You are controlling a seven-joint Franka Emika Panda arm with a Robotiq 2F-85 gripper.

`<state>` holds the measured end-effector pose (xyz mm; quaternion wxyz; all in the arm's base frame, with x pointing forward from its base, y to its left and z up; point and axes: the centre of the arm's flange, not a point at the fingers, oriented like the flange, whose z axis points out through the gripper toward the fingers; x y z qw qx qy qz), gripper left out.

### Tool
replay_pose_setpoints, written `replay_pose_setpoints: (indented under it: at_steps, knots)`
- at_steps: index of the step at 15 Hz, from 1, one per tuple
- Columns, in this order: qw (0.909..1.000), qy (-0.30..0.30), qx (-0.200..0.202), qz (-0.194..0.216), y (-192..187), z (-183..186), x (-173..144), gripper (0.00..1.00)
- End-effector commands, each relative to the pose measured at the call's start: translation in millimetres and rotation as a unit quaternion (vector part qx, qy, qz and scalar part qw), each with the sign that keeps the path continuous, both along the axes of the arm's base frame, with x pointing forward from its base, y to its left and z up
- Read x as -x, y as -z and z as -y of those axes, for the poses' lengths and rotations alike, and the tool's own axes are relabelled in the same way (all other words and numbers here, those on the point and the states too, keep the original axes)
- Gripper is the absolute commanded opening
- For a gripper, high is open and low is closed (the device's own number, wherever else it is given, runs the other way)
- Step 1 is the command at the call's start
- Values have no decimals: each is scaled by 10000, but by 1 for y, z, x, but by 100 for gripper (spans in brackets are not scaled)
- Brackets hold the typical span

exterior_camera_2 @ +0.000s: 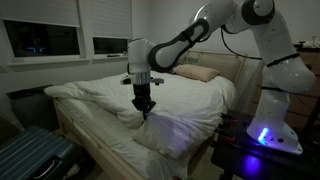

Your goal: Spread the corner of the bed well

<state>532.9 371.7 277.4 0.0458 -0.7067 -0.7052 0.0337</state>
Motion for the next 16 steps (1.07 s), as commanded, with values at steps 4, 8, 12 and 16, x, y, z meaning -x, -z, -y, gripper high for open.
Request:
replay_pose_setpoints:
  at_steps: [4,8,12,16]
  knots:
    - [9934,-939,-578,-326,-20,-67,30,1]
    - [9952,-376,-895,-136,-35,-91,21,43]
    - [9893,586,-1267,425,-65,-94,-15,73]
    - [9735,1558,-1361,975,-67,-40,-80,100]
